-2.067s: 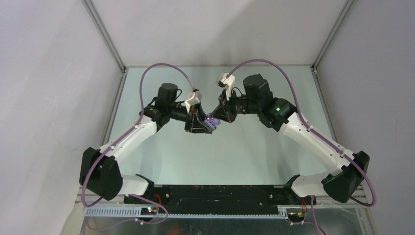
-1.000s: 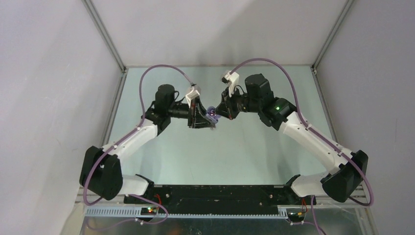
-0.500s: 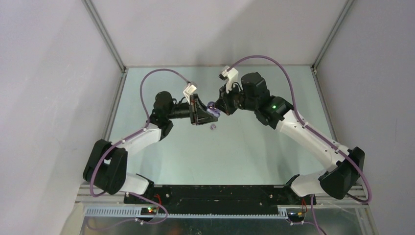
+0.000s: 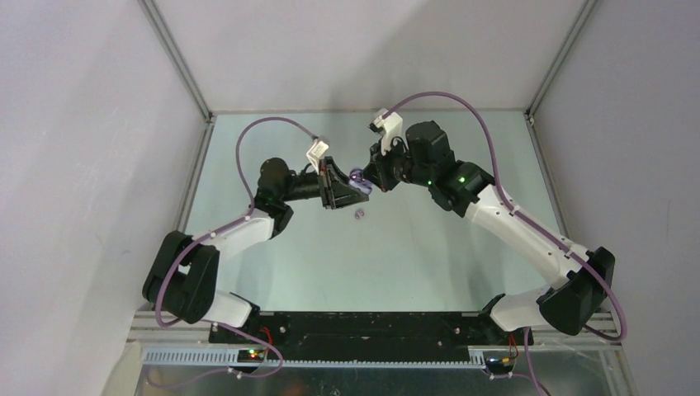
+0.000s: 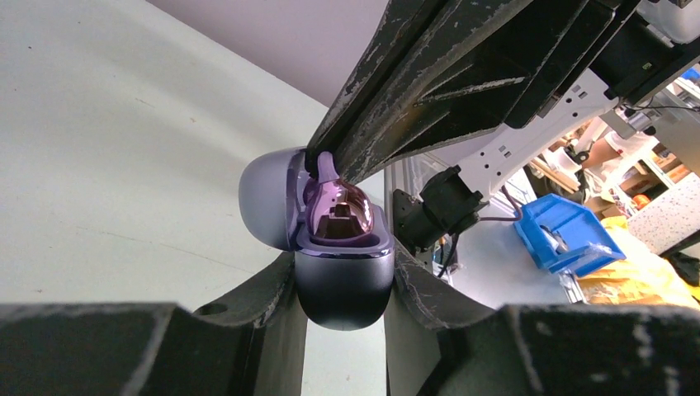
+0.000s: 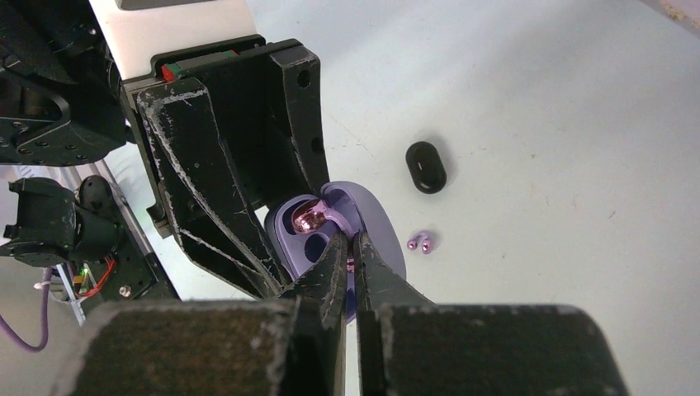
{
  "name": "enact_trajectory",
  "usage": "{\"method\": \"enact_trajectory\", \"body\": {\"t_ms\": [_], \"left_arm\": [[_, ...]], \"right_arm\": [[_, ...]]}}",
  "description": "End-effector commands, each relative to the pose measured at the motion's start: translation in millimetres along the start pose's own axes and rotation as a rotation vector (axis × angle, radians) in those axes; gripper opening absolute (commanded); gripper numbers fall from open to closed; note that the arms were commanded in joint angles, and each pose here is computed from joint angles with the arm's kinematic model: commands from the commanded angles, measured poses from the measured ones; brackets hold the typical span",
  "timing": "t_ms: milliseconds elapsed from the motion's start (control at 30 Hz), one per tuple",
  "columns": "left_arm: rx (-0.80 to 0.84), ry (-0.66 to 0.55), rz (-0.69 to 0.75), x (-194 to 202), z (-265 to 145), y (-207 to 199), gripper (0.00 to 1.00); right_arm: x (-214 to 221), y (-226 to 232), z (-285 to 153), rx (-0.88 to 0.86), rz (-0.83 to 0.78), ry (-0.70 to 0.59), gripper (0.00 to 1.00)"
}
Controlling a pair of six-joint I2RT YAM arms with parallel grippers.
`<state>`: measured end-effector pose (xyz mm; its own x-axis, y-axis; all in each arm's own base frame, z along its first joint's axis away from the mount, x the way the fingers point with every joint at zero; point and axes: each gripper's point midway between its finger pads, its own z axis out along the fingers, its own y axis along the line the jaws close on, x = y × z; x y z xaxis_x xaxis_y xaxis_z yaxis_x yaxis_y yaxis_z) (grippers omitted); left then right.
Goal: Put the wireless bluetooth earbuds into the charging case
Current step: Insert the left earbud into the left side groove of the charging case.
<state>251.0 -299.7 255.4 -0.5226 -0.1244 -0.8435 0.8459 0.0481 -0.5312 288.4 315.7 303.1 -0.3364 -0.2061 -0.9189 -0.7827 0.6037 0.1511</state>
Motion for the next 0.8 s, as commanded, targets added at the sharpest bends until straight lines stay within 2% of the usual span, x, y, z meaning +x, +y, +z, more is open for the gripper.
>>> {"method": "enact_trajectory", "body": {"t_ms": [0,533,767], "left_arm": [[0.018,-0.027,0.061,-9.4,3.1,-6.3,0.0],[-0.029,-0.032,0.063,-14.6,0.3,2.6,0.0],[-0.006,-0.041,0.079,-18.3,-1.4,-4.1,0.0]], "right_arm": [[-20.5,11.4,-2.9,-0.036,-0.031,-0.051,0.0],[-12.0,25.0,-10.5,-0.106,-0.061,-0.039,0.0],[-2.3,25.0,1.5,-0.138,-0.014,-0.021,0.0]]}}
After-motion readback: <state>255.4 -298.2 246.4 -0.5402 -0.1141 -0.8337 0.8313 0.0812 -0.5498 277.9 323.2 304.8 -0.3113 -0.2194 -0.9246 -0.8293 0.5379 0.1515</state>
